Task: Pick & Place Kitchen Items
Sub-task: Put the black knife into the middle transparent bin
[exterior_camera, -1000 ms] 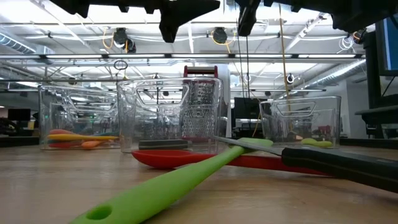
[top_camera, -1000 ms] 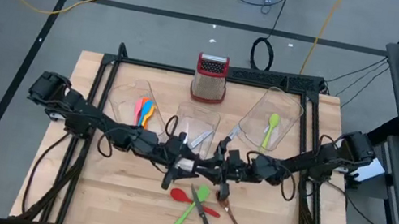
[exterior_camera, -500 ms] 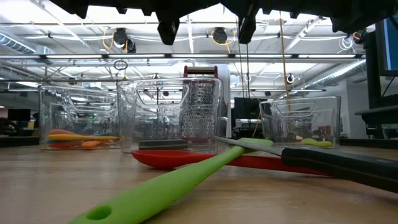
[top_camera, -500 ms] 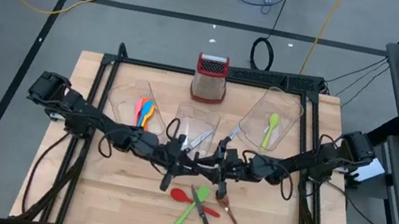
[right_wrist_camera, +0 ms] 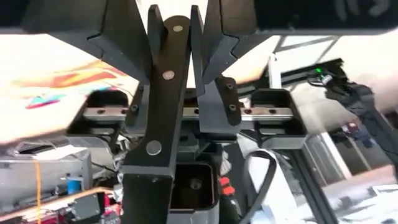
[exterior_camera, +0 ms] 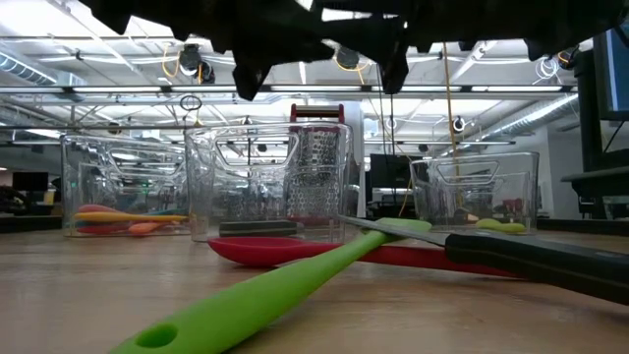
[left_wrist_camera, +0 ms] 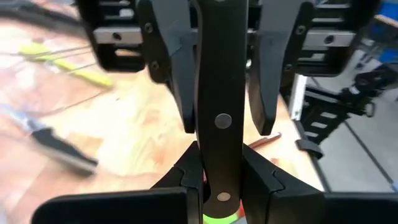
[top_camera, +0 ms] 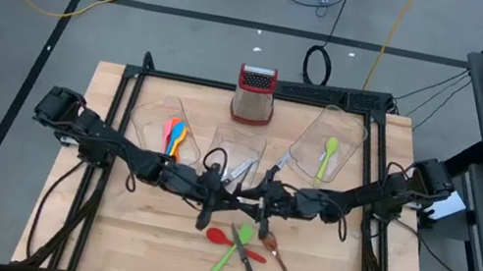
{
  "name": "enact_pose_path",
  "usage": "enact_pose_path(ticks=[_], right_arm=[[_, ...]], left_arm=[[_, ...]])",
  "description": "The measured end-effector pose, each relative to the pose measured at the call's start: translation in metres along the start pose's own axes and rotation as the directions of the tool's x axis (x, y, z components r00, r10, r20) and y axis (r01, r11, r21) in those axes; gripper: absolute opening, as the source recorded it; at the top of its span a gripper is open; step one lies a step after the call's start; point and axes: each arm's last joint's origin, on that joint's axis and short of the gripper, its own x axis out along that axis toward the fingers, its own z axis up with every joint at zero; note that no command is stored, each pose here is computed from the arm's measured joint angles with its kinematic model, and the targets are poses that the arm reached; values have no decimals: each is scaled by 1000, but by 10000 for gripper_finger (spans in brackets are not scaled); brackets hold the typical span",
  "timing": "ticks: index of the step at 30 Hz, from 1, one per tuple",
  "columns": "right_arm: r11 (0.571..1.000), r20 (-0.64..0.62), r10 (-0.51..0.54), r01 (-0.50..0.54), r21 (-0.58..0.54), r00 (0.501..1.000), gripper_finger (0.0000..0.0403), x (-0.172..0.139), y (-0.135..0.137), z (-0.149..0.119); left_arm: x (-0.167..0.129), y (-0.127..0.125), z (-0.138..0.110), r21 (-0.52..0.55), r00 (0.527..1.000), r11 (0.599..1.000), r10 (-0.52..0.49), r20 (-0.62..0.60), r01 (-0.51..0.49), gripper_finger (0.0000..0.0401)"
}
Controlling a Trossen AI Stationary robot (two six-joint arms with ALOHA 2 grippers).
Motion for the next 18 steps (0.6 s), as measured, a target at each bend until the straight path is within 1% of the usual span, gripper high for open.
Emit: enact_pose_path(ticks=[6, 8, 10, 13, 15, 18], right_arm=[[1000, -41, -11, 11, -10, 999, 127, 0, -1, -4], [1000, -70, 22, -23, -8, 997, 127, -1, 1, -6], [999, -86, 31, -32, -6, 996, 127, -1, 2, -8], [1000, -95, 5, -6, -10, 995, 127, -3, 1, -12], [1000, -107, 4, -5, -13, 994, 127, -6, 0, -14], [1000, -113, 12, -13, -14, 994, 127, -11, 0, -16]], left_arm=[[-3, 2, 0, -48, 998, 997, 53, -19, -54, 53], [-6, 5, 1, -64, 993, 991, 115, -18, -116, 53], [-13, 8, 3, -77, 983, 980, 180, -27, -181, 53], [-22, 8, 5, -100, 972, 967, 229, -51, -233, 53], [-26, 9, 5, -108, 965, 960, 251, -75, -258, 53], [-30, 8, 8, -145, 965, 954, 254, -69, -262, 53]])
